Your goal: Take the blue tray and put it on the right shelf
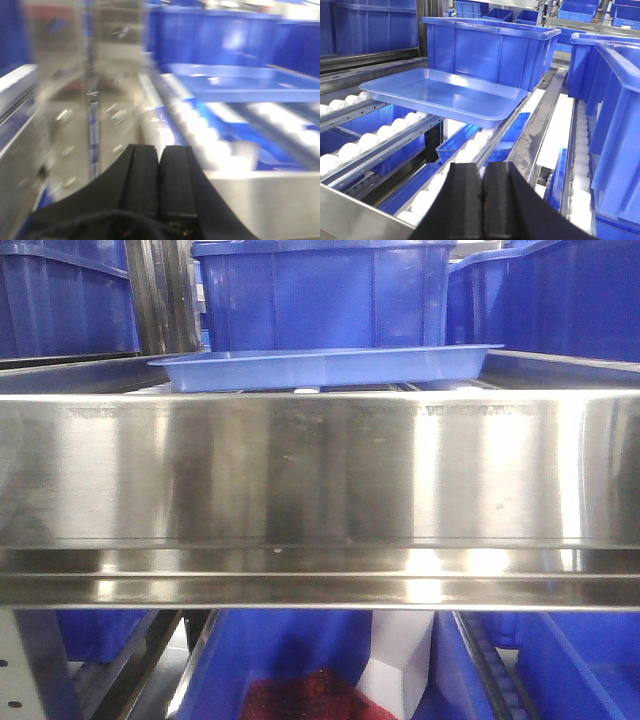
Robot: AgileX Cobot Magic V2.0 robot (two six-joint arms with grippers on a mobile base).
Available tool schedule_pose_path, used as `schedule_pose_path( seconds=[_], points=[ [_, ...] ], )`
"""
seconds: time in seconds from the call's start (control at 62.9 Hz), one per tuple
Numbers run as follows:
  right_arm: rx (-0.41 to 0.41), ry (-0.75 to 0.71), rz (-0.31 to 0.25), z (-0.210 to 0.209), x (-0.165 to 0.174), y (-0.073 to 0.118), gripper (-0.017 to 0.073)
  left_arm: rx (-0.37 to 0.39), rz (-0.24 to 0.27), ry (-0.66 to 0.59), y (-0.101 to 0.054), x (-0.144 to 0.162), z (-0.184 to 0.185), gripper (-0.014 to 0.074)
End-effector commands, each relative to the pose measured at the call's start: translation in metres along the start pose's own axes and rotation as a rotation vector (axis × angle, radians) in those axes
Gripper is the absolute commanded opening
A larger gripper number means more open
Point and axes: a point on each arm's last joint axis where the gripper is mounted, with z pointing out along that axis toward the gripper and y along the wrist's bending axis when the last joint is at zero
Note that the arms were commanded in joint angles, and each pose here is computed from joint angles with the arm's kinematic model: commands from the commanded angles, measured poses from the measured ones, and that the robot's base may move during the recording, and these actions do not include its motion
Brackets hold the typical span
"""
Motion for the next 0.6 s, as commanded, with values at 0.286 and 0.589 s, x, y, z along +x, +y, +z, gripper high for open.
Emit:
schedule_pose_path(
  seconds=[0.286, 0.589],
  points=[
    [0.000, -0.108, -0.024, -0.002, -0.015, 0.000, 0.0057, -0.117, -0.012, -0.251, 0.013, 0.033, 0.012, -0.0048],
    [0.000, -0.105, -0.024, -0.002, -0.015, 0.000, 0.0057, -0.123, -0.011, -0.263, 0.014, 0.032, 0.012, -0.0049]
  ],
)
